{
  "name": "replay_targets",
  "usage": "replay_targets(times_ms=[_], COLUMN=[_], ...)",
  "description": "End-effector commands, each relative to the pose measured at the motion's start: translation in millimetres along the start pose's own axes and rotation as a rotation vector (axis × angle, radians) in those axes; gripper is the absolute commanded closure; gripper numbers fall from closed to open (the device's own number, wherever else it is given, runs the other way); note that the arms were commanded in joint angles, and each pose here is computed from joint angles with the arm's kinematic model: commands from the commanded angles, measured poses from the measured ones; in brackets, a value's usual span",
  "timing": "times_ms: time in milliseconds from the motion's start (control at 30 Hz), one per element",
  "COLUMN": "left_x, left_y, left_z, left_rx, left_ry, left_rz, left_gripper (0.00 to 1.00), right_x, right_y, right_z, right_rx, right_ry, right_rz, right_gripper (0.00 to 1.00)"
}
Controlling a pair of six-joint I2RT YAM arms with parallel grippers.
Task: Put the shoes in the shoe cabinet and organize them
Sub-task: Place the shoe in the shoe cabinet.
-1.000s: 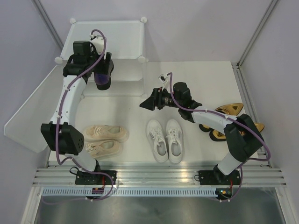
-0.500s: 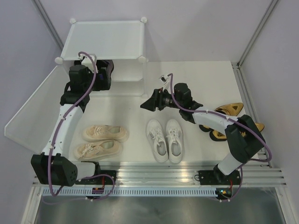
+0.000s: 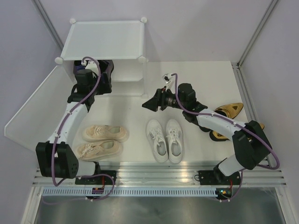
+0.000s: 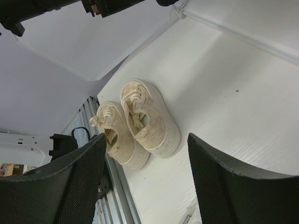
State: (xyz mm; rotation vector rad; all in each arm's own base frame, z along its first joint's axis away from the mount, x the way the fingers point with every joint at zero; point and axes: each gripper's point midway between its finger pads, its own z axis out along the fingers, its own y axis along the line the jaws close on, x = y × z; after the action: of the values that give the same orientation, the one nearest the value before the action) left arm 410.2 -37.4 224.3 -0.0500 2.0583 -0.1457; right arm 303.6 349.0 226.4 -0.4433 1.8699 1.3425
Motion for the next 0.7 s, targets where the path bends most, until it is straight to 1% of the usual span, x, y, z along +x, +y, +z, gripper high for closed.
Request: replay_targets(times_ms=[0, 33, 100, 300, 467, 667], left_x=[-30.7, -31.6, -28.1, -42.4, -57.8, -66.5], left_y=[0.1, 0.3, 5.9, 12.4, 20.5, 27.1], left_z=[12.4, 15.3, 22.4, 24.9, 26.3, 36.2], left_rx=[-0.010, -0.010, -0.040, -0.073, -0.114, -0.132], left_ry=[-0.081, -0.079, -0.065, -0.097, -0.125, -0.127], left_rz=[-0.024, -0.019, -0.017, 0.017, 0.040, 0.057], left_gripper=[0.23, 0.26, 0.28, 0.30, 0.31, 0.30], right_x=[-14.0, -13.9, -16.5, -17.5, -17.5, -16.0], right_y=[5.9, 5.8, 6.6, 6.8, 7.3, 5.4], right_z=[-7.1, -7.1, -9.3, -9.5, -8.5, -7.2], right_rx=[0.004, 0.007, 0.013, 0.015, 0.010, 0.012], right_ry=[-0.044, -0.045, -0.050, -0.051, -0.050, -0.044], right_rz=[-0.069, -0.072, -0.081, -0.087, -0.084, -0.082], right_gripper=[0.26, 0.26, 0.26, 0.26, 0.25, 0.25])
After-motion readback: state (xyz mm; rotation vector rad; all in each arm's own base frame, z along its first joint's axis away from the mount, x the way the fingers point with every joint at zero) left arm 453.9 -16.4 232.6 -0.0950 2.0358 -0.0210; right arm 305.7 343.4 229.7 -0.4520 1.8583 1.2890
